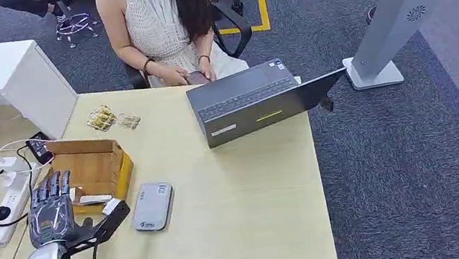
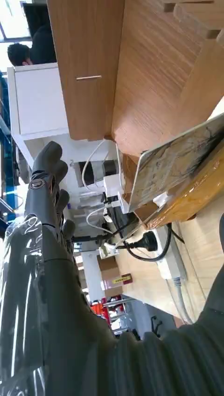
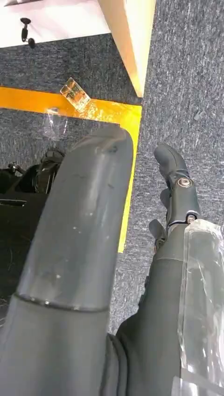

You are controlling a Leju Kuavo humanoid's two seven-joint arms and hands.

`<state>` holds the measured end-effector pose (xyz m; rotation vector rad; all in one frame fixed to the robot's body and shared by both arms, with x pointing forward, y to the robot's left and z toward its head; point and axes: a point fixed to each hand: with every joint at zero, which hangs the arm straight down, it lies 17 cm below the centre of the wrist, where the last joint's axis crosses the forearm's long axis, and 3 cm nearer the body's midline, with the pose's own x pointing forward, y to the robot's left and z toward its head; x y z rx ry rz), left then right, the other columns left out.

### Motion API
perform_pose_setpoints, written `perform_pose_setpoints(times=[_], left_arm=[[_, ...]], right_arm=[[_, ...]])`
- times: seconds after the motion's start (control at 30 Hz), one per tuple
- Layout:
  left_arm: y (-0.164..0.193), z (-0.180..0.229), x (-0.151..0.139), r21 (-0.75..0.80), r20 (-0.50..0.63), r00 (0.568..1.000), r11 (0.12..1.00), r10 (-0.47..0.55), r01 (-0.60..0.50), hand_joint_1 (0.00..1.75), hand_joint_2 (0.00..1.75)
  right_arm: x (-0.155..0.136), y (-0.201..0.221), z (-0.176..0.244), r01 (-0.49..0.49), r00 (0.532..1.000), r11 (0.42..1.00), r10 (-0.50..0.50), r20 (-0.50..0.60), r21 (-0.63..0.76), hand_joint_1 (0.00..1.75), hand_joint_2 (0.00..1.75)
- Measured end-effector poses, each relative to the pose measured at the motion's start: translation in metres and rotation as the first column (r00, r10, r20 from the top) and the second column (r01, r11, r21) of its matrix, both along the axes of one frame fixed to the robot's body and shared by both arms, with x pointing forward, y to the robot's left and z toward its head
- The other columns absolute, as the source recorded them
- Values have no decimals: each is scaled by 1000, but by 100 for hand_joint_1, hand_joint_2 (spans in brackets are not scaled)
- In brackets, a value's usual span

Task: Pass the card to the sensor for recognition and then transmit it.

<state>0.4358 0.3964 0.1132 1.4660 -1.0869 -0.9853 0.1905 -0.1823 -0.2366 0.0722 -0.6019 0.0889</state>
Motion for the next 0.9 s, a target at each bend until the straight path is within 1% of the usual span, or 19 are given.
perform_pose_setpoints(times=[0.9], left_arm=[[6,6,4,13,9,1000,1000,9,-9,0,175]], right_arm=[[0,2,0,-5,1000,1000,5,-1,5,0,0]])
